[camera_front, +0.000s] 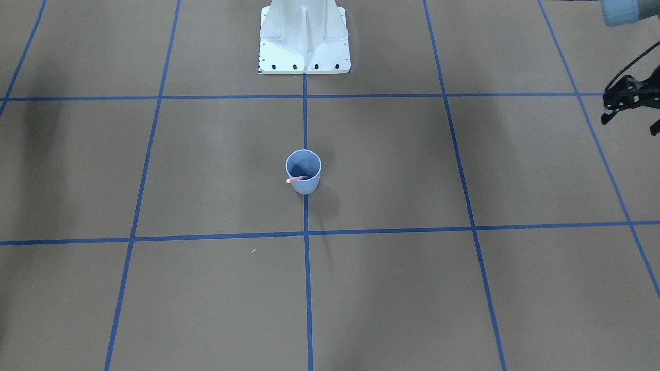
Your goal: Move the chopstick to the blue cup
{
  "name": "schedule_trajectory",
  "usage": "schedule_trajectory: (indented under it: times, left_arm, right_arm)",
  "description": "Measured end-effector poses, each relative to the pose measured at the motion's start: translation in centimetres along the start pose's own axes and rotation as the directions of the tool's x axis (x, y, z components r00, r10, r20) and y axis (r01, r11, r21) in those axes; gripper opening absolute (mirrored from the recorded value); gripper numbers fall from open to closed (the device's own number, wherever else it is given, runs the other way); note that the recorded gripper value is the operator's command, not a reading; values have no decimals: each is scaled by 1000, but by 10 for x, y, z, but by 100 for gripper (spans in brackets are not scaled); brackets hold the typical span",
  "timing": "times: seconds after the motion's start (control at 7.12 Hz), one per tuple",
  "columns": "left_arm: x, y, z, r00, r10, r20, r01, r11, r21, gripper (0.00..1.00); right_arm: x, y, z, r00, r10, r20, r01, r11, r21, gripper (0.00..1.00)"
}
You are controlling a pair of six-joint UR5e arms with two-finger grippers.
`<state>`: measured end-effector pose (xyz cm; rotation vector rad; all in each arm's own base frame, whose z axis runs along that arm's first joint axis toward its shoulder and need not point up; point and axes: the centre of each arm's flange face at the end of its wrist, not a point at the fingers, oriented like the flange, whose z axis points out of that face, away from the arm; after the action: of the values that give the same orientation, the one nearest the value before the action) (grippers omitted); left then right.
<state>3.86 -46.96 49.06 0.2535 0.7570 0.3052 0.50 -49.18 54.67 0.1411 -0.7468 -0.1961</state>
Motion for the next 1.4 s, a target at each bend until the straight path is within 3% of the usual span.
schedule_trajectory:
  times: [1.4]
  left_arm:
    - [-25,10,-4,1000,9,-14,-9,1000,9,98]
  right_arm:
    - [7,12,1,1000,14,-2,-14,1000,-5,100]
